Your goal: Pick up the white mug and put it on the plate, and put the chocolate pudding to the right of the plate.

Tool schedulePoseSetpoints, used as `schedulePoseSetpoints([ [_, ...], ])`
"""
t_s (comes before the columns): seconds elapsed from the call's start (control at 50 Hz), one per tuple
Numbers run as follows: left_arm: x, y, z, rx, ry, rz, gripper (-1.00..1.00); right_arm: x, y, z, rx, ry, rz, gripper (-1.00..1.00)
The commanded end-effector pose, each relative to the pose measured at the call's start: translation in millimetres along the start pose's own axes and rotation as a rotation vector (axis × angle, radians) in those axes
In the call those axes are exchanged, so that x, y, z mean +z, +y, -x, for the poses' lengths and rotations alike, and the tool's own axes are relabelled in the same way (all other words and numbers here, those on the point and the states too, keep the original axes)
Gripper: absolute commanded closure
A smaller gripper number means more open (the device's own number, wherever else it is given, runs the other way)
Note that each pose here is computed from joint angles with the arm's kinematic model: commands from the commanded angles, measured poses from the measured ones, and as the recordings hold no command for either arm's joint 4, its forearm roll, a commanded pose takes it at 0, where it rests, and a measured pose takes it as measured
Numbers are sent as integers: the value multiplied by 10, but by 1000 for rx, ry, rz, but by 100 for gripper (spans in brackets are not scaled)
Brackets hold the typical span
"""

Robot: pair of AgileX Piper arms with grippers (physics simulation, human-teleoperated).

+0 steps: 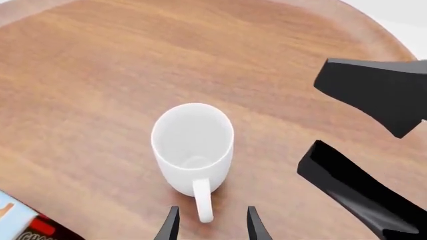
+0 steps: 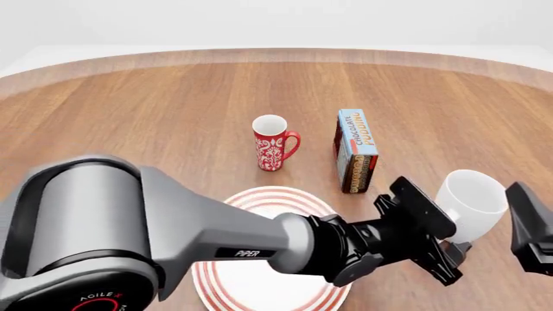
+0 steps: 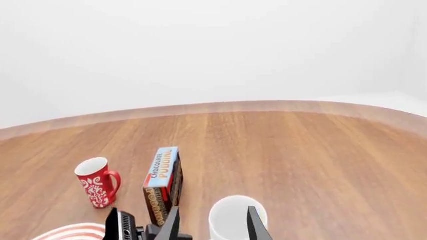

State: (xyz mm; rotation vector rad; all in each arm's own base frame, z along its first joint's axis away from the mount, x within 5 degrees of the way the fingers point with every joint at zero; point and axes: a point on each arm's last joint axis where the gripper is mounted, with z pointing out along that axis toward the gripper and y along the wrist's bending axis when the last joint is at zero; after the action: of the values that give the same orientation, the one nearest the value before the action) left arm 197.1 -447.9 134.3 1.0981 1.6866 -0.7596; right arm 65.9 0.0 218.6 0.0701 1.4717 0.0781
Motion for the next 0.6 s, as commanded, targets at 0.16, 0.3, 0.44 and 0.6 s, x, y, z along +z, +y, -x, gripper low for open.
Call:
schedulePoseSetpoints([
  [0.16,71,3,-47,-4,13,1,-100,6,0,-3,4,-2,0,-100],
  [0.3,78,30,-60,-5,20,6,-100,-49,-1,-9,6,-3,-1,-100],
  [0.44,85,19,-71,-8,26,4,-100,-73,-2,-13,7,-3,-1,-100],
  [0.6,103,38,-82,-10,35,7,-100,-85,-3,-17,9,-3,-2,-100],
])
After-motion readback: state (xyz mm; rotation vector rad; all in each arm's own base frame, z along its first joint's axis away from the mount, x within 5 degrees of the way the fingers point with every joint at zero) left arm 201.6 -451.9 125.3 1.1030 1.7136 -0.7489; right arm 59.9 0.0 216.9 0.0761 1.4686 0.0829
